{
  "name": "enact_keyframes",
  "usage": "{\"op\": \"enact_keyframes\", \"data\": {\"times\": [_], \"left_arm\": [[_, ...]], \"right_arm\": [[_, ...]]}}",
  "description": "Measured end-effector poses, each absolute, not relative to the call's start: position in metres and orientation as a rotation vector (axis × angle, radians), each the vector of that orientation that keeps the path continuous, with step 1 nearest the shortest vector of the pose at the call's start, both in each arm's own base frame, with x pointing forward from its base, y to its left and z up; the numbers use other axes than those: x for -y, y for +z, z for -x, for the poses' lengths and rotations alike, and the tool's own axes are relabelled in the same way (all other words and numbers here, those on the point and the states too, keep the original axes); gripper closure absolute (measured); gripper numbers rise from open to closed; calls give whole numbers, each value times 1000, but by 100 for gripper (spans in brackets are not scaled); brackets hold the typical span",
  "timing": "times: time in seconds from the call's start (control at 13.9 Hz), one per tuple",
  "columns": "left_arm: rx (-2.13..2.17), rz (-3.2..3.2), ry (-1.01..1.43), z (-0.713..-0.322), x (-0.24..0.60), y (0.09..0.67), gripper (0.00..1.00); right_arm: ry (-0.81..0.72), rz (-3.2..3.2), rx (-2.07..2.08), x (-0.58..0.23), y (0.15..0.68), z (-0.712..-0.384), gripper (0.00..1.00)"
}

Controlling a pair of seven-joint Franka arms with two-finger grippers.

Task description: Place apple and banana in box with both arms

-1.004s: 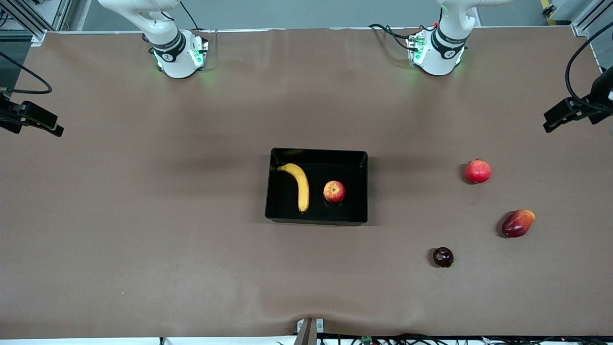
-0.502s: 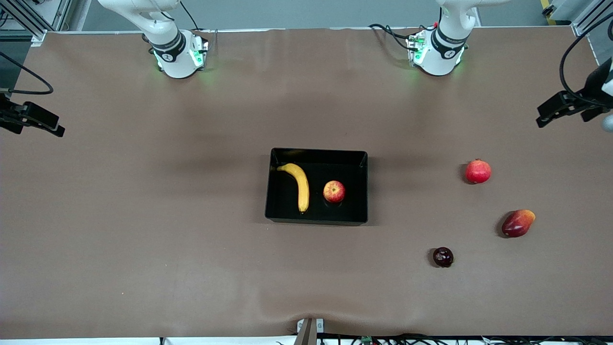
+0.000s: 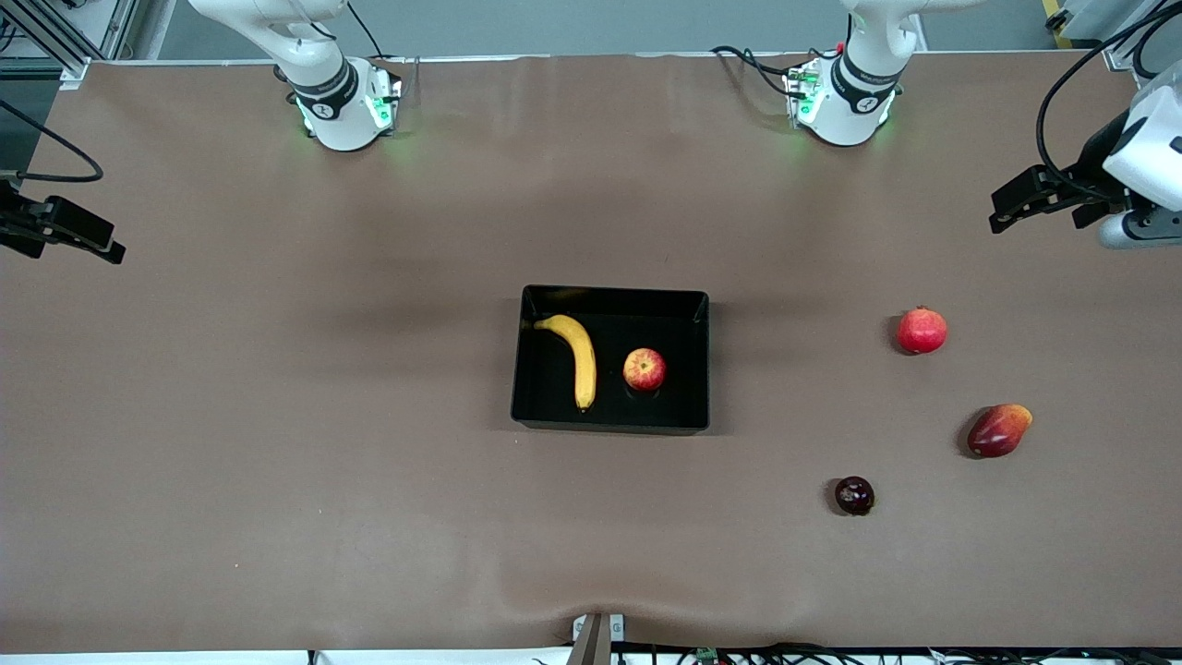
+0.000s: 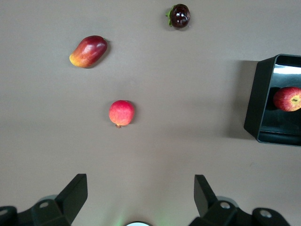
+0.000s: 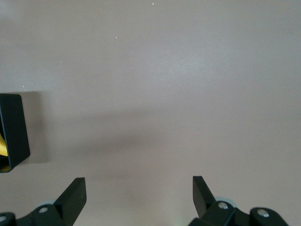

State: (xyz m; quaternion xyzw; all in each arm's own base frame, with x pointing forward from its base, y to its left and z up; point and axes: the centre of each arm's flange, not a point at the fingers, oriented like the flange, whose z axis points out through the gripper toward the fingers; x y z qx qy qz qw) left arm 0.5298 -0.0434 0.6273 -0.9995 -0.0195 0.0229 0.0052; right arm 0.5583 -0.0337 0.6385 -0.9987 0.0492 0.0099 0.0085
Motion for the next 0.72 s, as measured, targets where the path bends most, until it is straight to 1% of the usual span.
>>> {"op": "enact_keyframes", "data": {"times": [0.72], "left_arm": [[87, 3132, 45, -531, 34, 635, 0]], "right_arm": [[32, 3121, -157, 35, 638, -558, 0]]}}
